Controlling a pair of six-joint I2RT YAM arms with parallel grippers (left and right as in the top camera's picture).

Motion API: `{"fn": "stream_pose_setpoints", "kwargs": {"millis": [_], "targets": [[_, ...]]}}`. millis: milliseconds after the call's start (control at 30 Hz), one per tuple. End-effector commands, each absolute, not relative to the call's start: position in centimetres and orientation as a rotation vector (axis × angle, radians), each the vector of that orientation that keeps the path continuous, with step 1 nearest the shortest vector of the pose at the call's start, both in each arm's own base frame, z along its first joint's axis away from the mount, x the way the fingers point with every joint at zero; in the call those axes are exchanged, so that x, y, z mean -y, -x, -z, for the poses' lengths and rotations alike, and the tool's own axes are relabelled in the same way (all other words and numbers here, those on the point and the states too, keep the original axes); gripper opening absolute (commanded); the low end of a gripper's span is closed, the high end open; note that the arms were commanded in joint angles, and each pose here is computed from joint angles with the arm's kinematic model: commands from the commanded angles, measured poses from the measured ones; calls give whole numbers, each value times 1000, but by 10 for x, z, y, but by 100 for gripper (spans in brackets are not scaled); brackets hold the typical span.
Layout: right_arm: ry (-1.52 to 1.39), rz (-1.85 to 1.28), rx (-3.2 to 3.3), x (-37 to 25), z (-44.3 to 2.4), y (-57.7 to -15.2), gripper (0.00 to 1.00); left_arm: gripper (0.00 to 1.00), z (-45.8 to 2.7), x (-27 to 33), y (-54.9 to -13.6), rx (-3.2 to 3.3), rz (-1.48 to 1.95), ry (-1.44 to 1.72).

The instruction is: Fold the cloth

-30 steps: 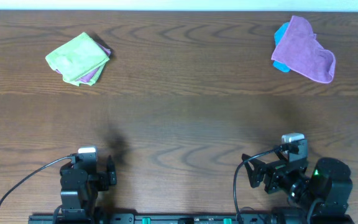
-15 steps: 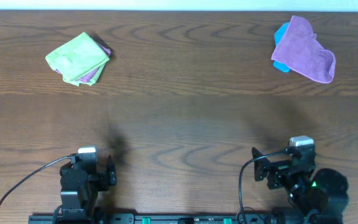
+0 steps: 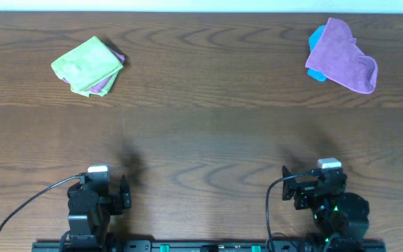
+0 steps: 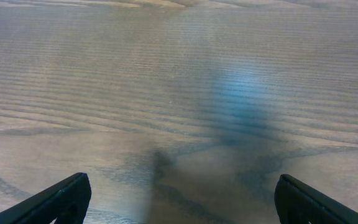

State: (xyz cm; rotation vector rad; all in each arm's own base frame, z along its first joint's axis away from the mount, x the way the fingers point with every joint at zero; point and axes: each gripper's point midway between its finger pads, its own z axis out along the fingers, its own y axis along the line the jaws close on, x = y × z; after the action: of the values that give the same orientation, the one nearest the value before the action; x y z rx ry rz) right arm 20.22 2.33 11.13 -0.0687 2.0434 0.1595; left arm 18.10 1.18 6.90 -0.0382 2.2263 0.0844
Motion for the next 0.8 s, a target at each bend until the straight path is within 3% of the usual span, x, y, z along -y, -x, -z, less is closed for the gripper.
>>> {"fn": "stream_pose_setpoints", "kwargs": {"millis": [0, 767], "targets": [[74, -119, -2062, -19, -100, -203, 99, 96, -60, -14, -179, -2246, -98, 45], [90, -122, -2133, -23, -81, -195, 99, 96, -60, -14, -179, -2246, -98, 45]]}}
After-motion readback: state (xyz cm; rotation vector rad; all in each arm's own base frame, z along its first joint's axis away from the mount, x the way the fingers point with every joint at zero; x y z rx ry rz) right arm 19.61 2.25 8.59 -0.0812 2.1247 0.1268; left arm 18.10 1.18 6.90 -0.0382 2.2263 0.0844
